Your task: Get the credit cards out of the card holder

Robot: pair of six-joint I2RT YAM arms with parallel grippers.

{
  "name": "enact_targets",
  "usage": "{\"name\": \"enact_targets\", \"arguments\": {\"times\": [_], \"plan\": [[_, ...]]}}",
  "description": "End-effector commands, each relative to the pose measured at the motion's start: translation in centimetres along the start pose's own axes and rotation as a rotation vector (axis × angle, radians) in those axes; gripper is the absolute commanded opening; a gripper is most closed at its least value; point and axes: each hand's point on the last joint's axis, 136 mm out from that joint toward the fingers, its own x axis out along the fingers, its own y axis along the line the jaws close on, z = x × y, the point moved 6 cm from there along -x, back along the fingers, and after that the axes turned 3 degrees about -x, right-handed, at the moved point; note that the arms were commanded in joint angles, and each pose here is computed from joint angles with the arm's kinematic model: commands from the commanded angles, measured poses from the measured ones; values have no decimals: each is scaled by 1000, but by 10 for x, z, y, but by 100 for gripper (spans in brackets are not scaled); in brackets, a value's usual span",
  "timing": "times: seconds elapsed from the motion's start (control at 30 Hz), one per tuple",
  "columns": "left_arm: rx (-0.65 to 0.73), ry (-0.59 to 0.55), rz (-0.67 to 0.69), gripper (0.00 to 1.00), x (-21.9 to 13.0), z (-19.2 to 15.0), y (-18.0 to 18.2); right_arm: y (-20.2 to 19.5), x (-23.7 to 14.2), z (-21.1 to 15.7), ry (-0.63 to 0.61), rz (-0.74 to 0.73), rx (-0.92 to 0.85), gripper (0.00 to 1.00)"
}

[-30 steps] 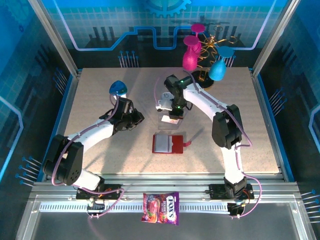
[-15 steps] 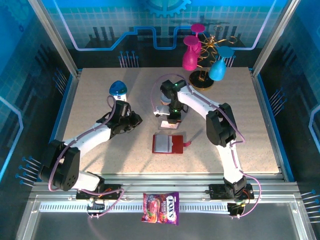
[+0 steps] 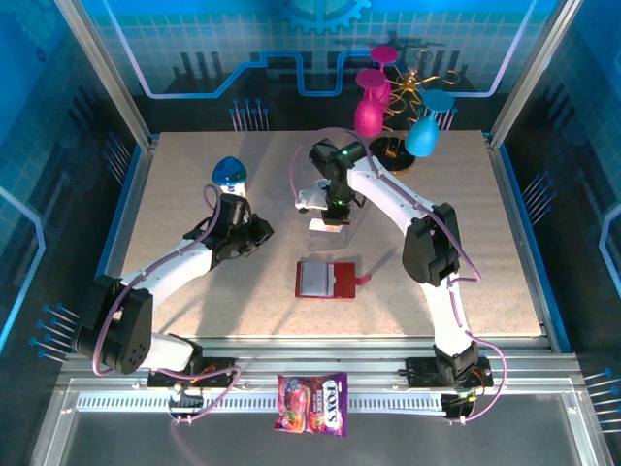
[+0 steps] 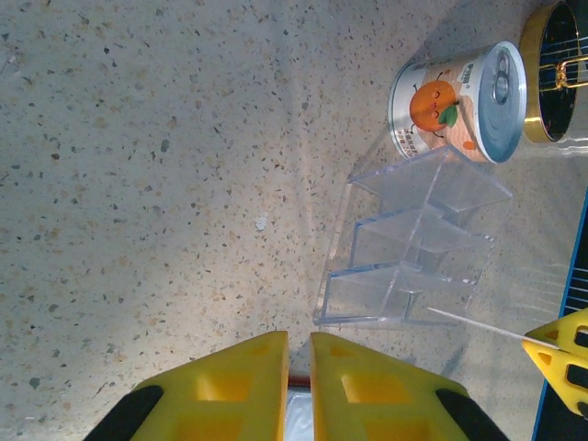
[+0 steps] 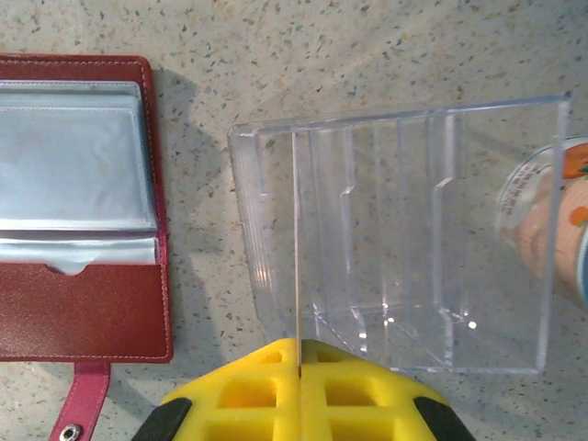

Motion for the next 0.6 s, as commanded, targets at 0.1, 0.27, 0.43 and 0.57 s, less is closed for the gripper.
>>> {"name": "enact_targets", "arguments": {"times": [0.1,0.27,0.43,0.57], "plan": [[-26,-23,-10,15,-7,4,4,0,14,-4,40,51,-11,0],[-32,-20,-10,15,-5,5,5,2,22,-7,57,83,-7,0],[-36,-17,-11,15,-4,5,6,9,24,-8,56,133,11,0],[-35,-15,-13,15,-4,5,6,17,28,-6,67,184,27,0]]}}
